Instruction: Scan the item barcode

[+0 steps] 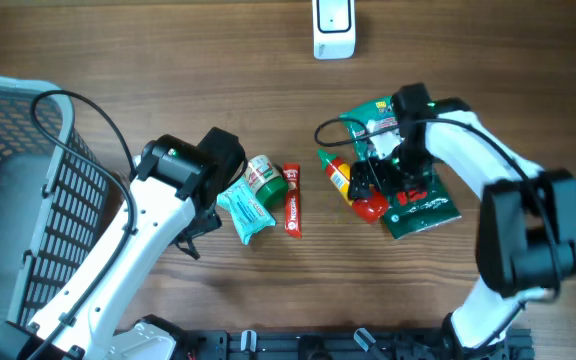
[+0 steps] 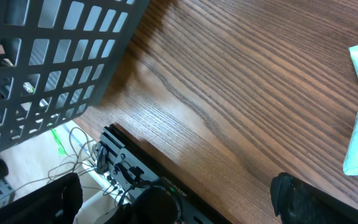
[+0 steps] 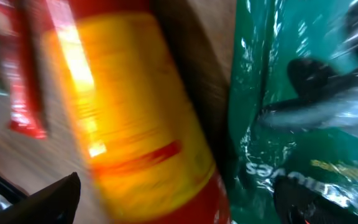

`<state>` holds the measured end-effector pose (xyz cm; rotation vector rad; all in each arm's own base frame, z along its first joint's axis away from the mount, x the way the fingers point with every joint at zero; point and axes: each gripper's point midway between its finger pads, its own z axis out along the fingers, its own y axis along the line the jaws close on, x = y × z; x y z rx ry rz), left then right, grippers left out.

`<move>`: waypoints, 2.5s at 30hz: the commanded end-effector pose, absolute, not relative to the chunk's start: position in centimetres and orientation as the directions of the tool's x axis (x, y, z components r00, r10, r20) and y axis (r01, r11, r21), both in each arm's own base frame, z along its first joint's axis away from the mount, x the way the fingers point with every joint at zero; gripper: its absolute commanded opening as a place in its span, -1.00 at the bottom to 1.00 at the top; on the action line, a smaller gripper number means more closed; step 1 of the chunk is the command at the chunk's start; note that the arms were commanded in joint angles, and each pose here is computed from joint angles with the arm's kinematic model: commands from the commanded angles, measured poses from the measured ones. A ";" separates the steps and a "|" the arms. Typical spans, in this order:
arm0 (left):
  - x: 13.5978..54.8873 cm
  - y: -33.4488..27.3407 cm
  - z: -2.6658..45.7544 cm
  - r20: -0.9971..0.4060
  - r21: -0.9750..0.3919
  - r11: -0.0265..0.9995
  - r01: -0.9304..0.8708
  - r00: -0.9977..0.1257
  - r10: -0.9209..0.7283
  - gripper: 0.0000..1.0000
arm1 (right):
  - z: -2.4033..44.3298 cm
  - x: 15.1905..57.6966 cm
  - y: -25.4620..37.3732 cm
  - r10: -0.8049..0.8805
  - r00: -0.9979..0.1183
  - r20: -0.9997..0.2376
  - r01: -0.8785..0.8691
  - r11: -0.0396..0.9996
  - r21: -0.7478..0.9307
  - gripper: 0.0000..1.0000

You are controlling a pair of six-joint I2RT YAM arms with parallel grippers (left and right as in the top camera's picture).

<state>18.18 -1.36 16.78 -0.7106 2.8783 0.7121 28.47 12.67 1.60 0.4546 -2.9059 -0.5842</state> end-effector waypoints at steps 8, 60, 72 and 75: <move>18.2 -1.1 17.0 -0.219 0.413 0.773 -0.482 -0.876 -0.429 1.00 | -1.0 25.8 13.4 -0.355 -0.914 0.199 -0.225 0.848 0.480 0.09; 18.2 -1.1 17.0 -0.219 0.413 0.773 -0.482 -0.876 -0.429 1.00 | 23.5 43.6 13.5 -0.204 -0.620 -0.758 -0.429 0.897 0.109 -0.36; 18.2 -1.1 17.0 -0.219 0.413 0.773 -0.482 -0.876 -0.429 1.00 | 19.5 54.0 11.3 -0.461 -0.422 -0.781 -0.300 0.884 -0.359 -0.35; 18.2 -1.1 17.0 -0.219 0.413 0.773 -0.482 -0.876 -0.429 1.00 | 19.6 55.8 11.7 -0.616 -0.373 -0.693 -0.288 0.788 -0.545 -0.35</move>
